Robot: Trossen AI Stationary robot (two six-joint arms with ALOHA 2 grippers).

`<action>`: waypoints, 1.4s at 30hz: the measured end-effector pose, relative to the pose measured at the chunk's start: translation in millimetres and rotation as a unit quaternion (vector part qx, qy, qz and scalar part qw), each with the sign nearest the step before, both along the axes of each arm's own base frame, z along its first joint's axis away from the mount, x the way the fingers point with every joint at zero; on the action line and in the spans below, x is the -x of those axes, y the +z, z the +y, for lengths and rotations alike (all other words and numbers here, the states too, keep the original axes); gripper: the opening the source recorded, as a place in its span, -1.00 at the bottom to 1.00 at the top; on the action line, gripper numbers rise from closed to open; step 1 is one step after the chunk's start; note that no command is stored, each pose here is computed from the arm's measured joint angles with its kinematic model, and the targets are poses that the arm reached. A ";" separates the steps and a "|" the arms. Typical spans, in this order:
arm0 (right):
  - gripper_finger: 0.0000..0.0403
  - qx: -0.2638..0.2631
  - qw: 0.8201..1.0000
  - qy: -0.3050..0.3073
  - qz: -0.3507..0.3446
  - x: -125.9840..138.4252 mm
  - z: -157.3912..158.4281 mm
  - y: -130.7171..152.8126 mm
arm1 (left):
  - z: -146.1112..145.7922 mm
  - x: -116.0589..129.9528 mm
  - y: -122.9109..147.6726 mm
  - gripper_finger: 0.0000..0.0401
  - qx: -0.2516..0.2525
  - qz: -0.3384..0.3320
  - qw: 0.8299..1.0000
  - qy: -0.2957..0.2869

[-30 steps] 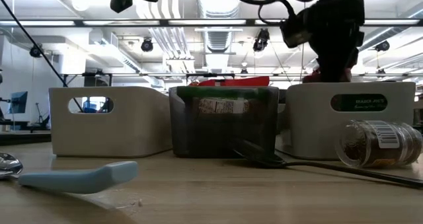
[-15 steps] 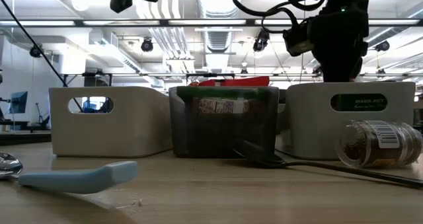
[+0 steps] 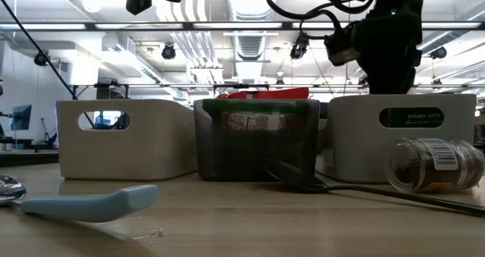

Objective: Pick & Place Food Item
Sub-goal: Put the red seasoning can into the right gray bin, then put the blue noodle pack into the black bin

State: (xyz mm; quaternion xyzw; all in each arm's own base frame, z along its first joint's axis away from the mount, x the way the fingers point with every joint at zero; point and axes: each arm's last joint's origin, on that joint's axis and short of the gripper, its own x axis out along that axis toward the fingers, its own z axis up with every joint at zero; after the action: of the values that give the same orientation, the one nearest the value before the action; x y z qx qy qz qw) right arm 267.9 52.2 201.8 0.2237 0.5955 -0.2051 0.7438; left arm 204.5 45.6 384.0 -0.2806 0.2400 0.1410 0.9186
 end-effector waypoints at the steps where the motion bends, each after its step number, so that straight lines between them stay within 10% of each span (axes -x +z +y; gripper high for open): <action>1: 0.43 0.000 1.000 0.000 0.000 -0.1 0.0 0.1 | 0.0 0.0 0.0 0.06 0.000 0.000 1.000 0.000; 30: 0.64 -0.046 0.998 0.020 -0.047 -9.2 9.2 4.5 | -0.6 2.6 -4.2 0.06 0.005 0.025 1.000 -0.001; 42: 0.06 -0.015 0.999 0.016 -0.033 -10.6 7.8 26.6 | -0.7 2.7 -4.3 0.06 0.006 0.026 1.000 -0.002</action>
State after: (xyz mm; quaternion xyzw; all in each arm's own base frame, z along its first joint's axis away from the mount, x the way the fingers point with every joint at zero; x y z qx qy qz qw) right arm 278.5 60.0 228.4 0.2314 0.5774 -0.1770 0.7627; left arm 201.8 44.9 379.6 -0.2818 0.2651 0.1451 0.9106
